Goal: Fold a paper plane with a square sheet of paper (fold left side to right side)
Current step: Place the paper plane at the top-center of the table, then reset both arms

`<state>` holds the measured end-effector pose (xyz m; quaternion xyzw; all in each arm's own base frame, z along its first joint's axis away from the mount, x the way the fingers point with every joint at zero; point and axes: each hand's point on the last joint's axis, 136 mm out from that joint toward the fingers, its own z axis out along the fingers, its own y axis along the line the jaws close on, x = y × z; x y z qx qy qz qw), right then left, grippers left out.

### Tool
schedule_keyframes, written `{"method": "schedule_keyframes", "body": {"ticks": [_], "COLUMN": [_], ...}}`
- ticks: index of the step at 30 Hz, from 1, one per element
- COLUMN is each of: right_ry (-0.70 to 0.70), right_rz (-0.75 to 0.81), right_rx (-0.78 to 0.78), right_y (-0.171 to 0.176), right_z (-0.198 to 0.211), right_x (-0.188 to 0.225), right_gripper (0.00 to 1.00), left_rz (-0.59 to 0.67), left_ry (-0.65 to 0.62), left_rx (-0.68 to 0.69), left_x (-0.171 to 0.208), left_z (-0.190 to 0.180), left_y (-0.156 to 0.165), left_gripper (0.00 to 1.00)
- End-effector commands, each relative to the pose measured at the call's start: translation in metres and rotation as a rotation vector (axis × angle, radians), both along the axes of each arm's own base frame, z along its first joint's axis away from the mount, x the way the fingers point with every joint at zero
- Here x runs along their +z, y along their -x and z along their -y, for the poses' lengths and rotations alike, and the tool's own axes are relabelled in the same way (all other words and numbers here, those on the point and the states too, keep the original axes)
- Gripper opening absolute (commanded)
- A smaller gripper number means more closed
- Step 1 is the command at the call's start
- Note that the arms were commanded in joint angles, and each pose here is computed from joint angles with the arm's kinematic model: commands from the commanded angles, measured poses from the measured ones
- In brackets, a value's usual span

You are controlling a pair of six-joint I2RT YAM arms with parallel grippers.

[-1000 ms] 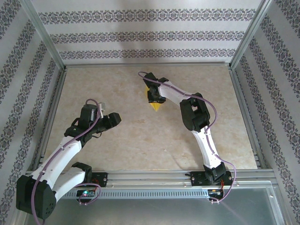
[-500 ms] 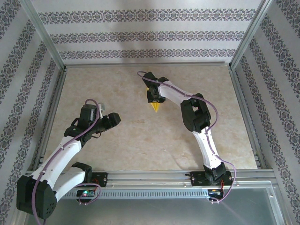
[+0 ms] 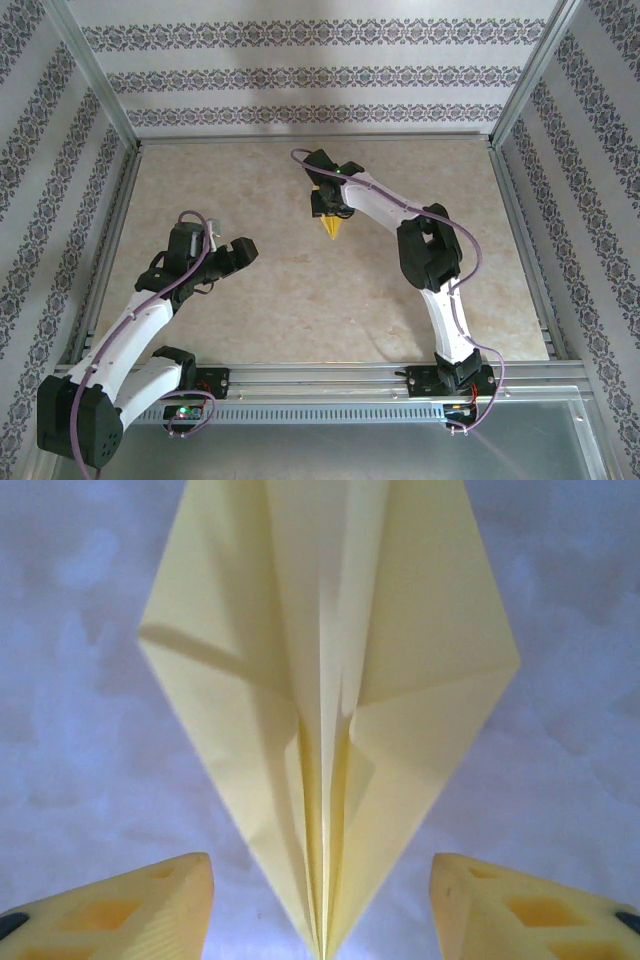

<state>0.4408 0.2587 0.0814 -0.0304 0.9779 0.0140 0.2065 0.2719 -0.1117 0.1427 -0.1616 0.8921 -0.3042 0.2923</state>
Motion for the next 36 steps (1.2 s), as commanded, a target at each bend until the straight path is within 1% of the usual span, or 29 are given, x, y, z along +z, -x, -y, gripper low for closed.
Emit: {"method": "schedule_keyframes", "body": {"ticks": [1,5,11,18,21,23,28,32,36], "right_ry": [-0.007,-0.036,-0.059,-0.123,-0.133,-0.143,-0.18,-0.207,-0.197], "right_rz": [0.103,0.179,0.273,0.347,0.41,0.476,0.586,0.637,0.695], "right_rx": [0.031,0.056,0.062,0.018,-0.011,-0.013,-0.028,-0.085,-0.166], "right_y": [0.011,0.03,0.062,0.1,0.113,0.121,0.141,0.153,0.161], "right_z": [0.004,0.014,0.049,0.103,0.129,0.142,0.171,0.197,0.223], "right_x": [0.047,0.076,0.111,0.129,0.139,0.149,0.163,0.162,0.155], "right_gripper": [0.63,0.68,0.77,0.87,0.92,0.98,0.98,0.98,0.98], "left_rz": [0.029,0.051,0.096,0.131,0.153,0.177,0.239,0.282,0.302], "left_ry": [-0.017,-0.053,-0.105,-0.16,-0.18,-0.199,-0.273,-0.336,-0.366], "left_rx": [0.01,0.046,0.108,0.143,0.153,0.165,0.216,0.25,0.268], "left_x": [0.004,0.006,0.01,0.015,0.019,0.022,0.035,0.046,0.053], "left_z": [-0.008,-0.019,-0.036,-0.048,-0.052,-0.056,-0.072,-0.084,-0.09], "left_y": [0.0,0.001,0.001,0.0,-0.001,-0.002,0.0,0.003,0.005], "left_gripper": [0.92,1.0,1.0,1.0,1.0,1.0,1.0,1.0,1.0]}}
